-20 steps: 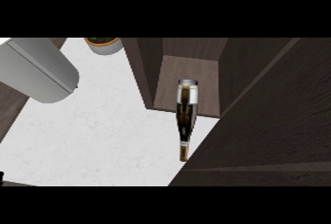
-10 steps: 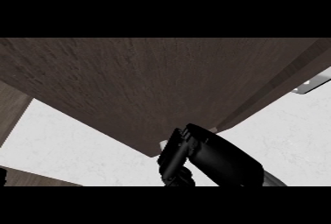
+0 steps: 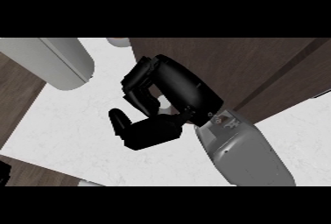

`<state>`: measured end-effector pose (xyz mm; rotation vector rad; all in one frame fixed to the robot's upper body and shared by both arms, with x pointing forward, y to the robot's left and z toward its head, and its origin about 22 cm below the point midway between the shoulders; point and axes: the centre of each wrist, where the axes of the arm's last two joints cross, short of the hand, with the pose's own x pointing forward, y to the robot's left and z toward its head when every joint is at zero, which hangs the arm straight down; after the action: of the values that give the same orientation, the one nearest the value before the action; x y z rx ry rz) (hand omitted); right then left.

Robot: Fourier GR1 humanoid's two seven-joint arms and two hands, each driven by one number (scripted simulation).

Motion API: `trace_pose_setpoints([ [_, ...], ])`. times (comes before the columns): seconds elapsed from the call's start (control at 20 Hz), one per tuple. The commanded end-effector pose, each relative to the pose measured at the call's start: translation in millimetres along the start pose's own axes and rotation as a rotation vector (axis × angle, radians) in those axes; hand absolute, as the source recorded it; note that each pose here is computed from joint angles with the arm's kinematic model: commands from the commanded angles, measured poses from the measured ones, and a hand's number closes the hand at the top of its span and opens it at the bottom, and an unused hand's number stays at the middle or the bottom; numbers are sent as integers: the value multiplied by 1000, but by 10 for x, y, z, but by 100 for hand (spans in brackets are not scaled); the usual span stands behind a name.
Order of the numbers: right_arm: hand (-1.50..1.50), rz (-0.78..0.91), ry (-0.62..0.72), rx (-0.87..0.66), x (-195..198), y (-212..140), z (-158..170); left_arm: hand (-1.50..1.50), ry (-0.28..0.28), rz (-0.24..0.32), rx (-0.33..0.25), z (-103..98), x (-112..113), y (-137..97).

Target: Pick up the wine, place it into the cabinet and close the cabinet

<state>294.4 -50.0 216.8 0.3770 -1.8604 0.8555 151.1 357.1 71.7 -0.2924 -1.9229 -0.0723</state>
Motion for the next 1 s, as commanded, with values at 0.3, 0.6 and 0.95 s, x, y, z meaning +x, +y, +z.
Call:
trace_pose_setpoints([
  [0.3,150,-18,89,-104,-6,-298,-662,150,-24,11,-17,-118,-24,-20],
  [0.6,150,-158,132,-171,-158,-479,-741,150,-24,2,-7,-123,-30,22],
  [0.95,150,-157,245,-225,-457,-733,-603,150,-15,0,36,-66,-94,39],
])
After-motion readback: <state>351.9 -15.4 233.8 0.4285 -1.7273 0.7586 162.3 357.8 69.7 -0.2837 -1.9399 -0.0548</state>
